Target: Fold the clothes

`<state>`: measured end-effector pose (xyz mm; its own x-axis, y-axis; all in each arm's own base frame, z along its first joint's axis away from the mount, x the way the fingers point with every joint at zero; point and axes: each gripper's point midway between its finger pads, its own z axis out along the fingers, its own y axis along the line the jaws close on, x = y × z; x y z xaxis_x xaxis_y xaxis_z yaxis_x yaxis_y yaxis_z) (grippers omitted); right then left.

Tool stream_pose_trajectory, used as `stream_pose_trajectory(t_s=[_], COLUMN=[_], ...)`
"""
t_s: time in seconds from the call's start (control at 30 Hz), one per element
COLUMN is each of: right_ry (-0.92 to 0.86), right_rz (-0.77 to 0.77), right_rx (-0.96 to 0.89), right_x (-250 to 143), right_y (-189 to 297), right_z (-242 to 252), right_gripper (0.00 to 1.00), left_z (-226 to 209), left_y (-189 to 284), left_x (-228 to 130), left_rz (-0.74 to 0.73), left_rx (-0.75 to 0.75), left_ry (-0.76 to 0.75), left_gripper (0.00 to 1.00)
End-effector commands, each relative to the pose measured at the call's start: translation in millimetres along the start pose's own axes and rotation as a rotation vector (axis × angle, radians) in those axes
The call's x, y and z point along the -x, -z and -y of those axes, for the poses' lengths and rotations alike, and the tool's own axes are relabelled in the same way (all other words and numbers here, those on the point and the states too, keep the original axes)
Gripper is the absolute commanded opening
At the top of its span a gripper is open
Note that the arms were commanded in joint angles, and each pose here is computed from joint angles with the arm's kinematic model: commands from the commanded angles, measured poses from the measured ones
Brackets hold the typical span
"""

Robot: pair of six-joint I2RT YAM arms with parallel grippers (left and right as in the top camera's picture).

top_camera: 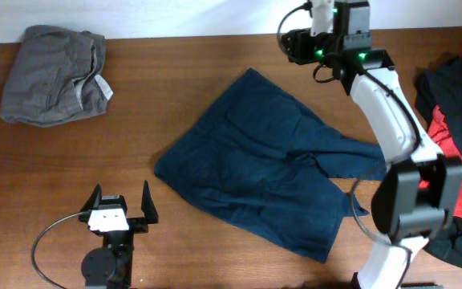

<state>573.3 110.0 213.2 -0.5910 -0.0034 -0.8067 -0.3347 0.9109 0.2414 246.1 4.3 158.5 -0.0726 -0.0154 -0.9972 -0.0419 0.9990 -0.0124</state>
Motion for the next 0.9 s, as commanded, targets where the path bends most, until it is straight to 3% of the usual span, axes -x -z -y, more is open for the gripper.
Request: stream_pose_trajectory(t_s=[0.0, 0.33, 0.87], right_ry=[-0.027, -0.027, 0.093], right_rz=[-0.064, -0.136, -0.206], right_rx=[0.13, 0.187, -0.075], right_x=[-38.2, -105.0, -147.6], right_y=[-45.8, -120.4, -151.6], right_z=[-1.7, -20.5, -2.0], right_gripper=[0.62, 0.65, 0.72], left_z=[0.5, 0.5, 0.5], left_y=[0.2, 0.2, 0.2], left_x=[-0.8, -0.8, -0.8], left_rz=[0.0, 0.0, 0.0], left_rx=[-0.005, -0.005, -0.005], left_ry=[-0.019, -0.019, -0.019], left_gripper=[0.99, 0.99, 0.99])
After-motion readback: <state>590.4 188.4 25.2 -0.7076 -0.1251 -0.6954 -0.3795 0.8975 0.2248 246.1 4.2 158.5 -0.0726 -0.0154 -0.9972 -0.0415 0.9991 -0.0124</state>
